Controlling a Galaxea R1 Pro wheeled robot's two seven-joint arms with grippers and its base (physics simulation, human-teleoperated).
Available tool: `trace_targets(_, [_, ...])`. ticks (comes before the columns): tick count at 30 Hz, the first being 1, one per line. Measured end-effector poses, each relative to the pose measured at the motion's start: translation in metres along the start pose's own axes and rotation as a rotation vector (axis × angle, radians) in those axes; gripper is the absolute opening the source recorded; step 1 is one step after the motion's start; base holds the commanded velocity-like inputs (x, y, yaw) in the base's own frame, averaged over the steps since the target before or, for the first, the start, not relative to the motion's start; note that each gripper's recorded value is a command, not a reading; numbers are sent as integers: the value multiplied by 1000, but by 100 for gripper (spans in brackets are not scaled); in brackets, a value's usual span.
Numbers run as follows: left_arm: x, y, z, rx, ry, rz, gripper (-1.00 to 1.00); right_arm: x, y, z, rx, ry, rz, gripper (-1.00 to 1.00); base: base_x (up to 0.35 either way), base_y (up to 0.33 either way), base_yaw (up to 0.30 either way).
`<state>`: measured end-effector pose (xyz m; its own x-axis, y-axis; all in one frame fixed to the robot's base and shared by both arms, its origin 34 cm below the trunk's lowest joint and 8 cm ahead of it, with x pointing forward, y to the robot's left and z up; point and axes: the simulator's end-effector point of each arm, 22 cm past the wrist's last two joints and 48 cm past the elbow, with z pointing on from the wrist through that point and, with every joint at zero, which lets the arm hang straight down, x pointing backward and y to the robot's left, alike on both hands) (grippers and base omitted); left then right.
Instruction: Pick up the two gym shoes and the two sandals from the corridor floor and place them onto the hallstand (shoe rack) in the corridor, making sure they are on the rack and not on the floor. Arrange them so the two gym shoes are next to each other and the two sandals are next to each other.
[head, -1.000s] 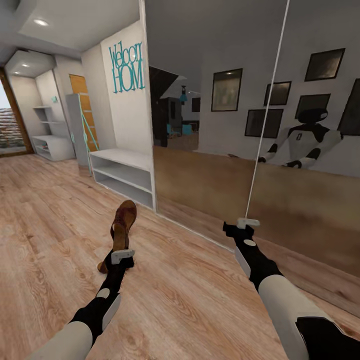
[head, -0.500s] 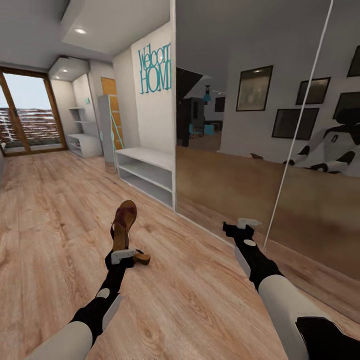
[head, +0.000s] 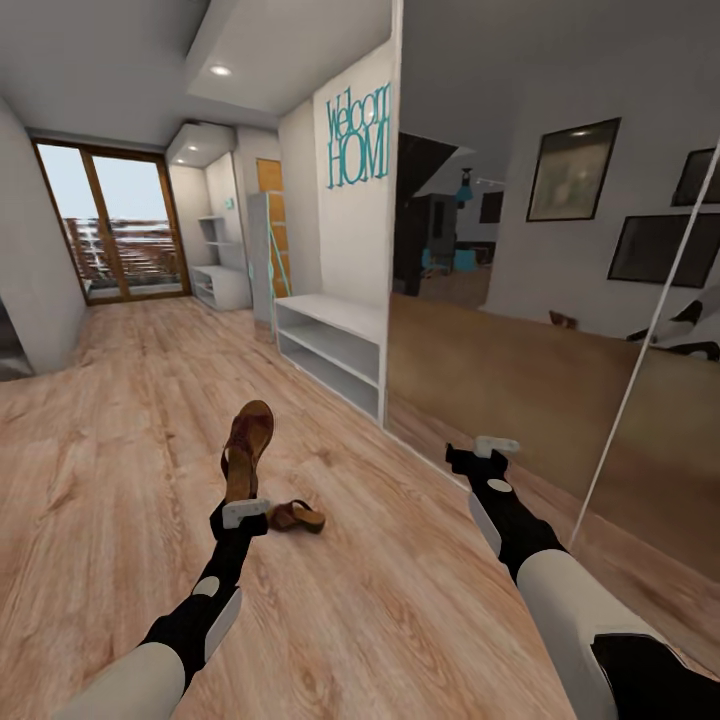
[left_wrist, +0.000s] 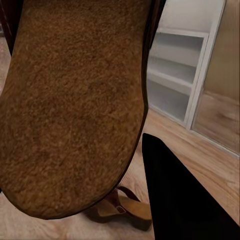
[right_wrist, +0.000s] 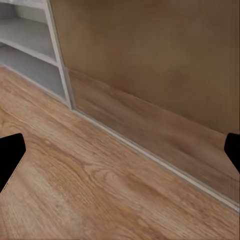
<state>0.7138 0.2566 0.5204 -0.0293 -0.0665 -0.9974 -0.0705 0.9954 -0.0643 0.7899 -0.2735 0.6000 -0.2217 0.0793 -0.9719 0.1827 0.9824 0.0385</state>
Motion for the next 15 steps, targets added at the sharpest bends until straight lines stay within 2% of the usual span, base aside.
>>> trace_targets(6, [0, 0, 0, 0, 0, 0, -100, 0, 0, 0, 0, 0, -1, 100, 172, -157, 290])
trace_targets(15, [0, 0, 0, 0, 0, 0, -100, 0, 0, 0, 0, 0, 0, 100, 107, -92, 290])
